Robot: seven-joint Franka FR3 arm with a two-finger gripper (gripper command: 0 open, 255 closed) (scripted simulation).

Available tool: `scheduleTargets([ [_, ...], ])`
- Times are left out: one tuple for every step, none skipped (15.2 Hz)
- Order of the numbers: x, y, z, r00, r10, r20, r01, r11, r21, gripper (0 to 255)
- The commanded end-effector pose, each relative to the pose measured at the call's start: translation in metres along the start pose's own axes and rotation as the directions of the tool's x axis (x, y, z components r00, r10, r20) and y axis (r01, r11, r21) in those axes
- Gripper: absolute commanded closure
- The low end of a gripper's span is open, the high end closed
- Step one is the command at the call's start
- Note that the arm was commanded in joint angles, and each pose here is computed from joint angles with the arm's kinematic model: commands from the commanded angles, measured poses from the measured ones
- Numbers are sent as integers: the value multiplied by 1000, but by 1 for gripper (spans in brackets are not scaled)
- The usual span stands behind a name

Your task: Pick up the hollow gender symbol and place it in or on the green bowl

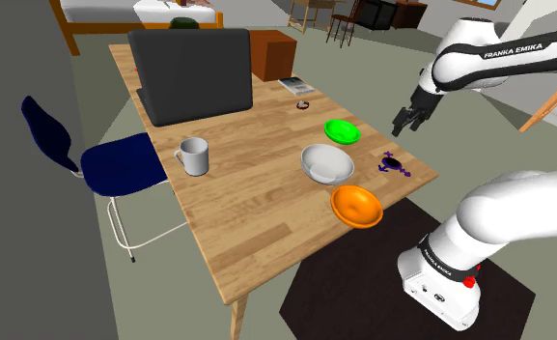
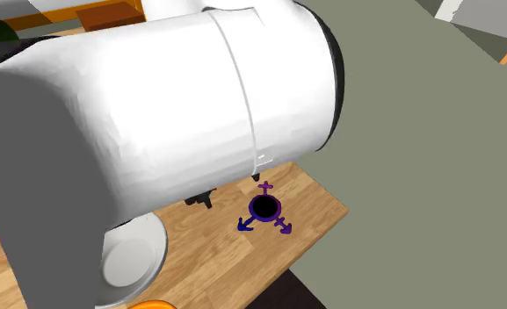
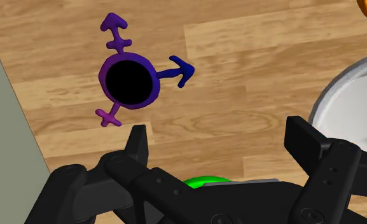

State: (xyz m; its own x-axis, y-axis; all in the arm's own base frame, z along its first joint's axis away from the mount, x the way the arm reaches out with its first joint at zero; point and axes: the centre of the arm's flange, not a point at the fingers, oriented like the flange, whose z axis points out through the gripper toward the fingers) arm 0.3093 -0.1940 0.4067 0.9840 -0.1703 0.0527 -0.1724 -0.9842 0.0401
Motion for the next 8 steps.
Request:
scheduleTargets([
  [0, 12, 24, 1000, 8, 9, -8, 1000, -2, 0],
  [-1, 18, 35, 1000, 13, 14, -13, 1000, -3, 0],
  [-1, 25, 47, 1000, 17, 19, -17, 1000, -3, 0],
  [-2, 31, 58, 999, 22, 24, -21, 1000, -4, 0],
  [-2, 38, 69, 999, 26, 29, -26, 1000, -5, 0],
  [-3, 44, 81, 999, 30, 34, -30, 1000, -6, 0],
  [-4, 50, 92, 999, 35, 40, -34, 999, -7, 0],
  [-5, 57, 103, 998, 39, 45, -39, 999, -7, 0],
])
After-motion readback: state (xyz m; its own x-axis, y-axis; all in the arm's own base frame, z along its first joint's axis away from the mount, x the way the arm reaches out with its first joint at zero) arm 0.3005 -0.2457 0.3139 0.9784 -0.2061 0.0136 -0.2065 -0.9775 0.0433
